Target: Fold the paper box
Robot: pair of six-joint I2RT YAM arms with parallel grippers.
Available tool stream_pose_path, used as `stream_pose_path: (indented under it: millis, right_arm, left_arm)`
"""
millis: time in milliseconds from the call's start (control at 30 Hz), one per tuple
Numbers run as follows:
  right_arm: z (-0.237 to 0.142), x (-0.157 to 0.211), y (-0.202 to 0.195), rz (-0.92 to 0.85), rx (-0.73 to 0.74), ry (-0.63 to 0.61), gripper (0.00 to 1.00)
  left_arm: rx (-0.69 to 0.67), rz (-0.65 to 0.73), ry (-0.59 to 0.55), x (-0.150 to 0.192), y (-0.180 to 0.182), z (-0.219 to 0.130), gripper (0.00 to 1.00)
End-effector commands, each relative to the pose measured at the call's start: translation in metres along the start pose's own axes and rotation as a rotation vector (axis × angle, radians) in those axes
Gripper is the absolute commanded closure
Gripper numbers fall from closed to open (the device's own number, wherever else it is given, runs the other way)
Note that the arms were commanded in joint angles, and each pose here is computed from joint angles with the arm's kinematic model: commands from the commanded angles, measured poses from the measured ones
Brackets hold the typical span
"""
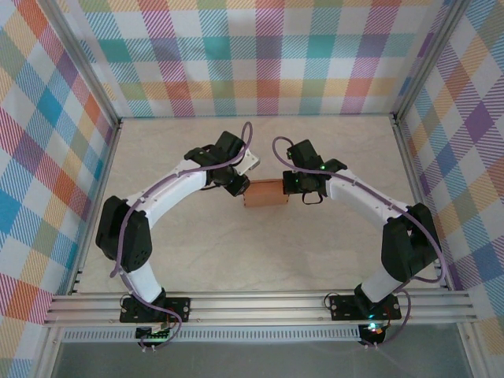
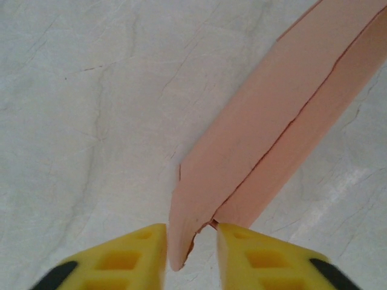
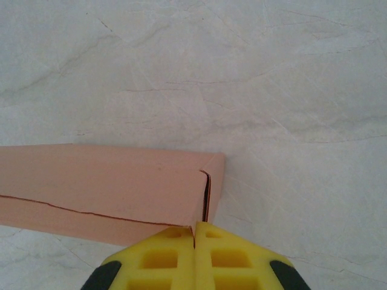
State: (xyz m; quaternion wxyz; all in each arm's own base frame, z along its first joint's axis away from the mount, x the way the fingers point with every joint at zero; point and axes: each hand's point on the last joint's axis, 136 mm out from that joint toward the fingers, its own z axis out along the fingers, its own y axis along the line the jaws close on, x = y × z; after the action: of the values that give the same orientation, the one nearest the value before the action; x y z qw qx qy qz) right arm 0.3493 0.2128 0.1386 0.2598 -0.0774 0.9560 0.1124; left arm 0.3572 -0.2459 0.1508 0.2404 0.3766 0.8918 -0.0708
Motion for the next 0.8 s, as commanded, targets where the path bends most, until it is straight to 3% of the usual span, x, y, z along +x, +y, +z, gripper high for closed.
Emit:
stream_pose_path:
  millis: [0,333,600,767]
  right_arm:
    - [0.0,0.004,0.004,-0.004,-0.005,0.03,1.0]
    - [-0.002,0.003,0.006,-0.005,-0.016,0.028,1.0]
    - [0.0,0.003,0.005,-0.012,-0.01,0.036,1.0]
    - [-0.001,0.002,0.004,-0.02,0.001,0.038,1.0]
  left_arm:
    - [-0.027,0.002,0.009,-0.004,0.006,-0.004,0.78]
    - [0.0,-0.043,-0.017,-0.012,0.002,-0.003,0.99]
    - [0.06,-0.099,-0.016,-0.02,-0.006,-0.006,1.0]
    - [0.091,-0.213,0.01,-0.025,-0.005,-0.003,1.0]
